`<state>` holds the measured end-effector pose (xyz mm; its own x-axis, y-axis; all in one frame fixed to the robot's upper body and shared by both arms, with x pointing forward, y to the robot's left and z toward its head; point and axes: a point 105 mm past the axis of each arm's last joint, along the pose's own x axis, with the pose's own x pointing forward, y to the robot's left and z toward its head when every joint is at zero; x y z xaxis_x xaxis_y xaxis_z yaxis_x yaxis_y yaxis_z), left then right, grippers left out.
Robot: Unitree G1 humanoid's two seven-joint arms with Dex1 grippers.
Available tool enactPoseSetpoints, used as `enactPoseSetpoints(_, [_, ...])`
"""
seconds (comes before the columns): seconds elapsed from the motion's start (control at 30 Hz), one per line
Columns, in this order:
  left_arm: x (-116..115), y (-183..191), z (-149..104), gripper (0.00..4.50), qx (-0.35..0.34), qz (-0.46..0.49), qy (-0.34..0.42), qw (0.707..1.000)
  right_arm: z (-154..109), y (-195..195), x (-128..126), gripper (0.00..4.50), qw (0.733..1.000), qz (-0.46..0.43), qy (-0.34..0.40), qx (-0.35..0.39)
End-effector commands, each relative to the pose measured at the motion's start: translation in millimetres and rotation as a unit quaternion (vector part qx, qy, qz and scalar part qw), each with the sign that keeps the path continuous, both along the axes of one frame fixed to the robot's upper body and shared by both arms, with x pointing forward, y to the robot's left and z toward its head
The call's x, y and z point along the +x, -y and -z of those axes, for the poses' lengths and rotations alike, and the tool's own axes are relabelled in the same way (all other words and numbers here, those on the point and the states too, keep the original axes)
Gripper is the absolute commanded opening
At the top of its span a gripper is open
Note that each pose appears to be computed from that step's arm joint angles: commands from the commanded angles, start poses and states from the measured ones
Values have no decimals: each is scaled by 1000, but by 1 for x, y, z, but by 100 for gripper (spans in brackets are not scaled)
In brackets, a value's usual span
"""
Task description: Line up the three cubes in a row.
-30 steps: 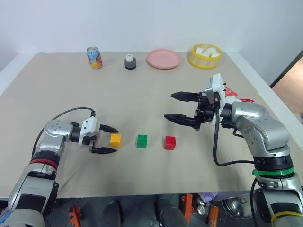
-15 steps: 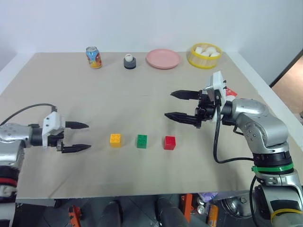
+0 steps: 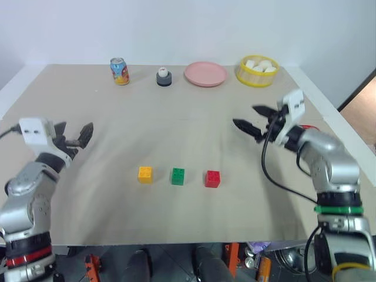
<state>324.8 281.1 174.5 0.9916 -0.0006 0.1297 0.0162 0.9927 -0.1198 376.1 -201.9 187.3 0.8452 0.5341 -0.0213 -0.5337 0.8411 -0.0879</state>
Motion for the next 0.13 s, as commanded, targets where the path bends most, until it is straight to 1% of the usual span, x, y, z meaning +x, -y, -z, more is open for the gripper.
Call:
enactPoseSetpoints(0.03, [-13,1,-8,425,-14,-43,23,999,-5,17,-6,450,995,84,30,34])
enactPoseSetpoints(0.13, [-15,11,4,425,-37,-47,21,998,13,31,-14,450,986,158,34,40])
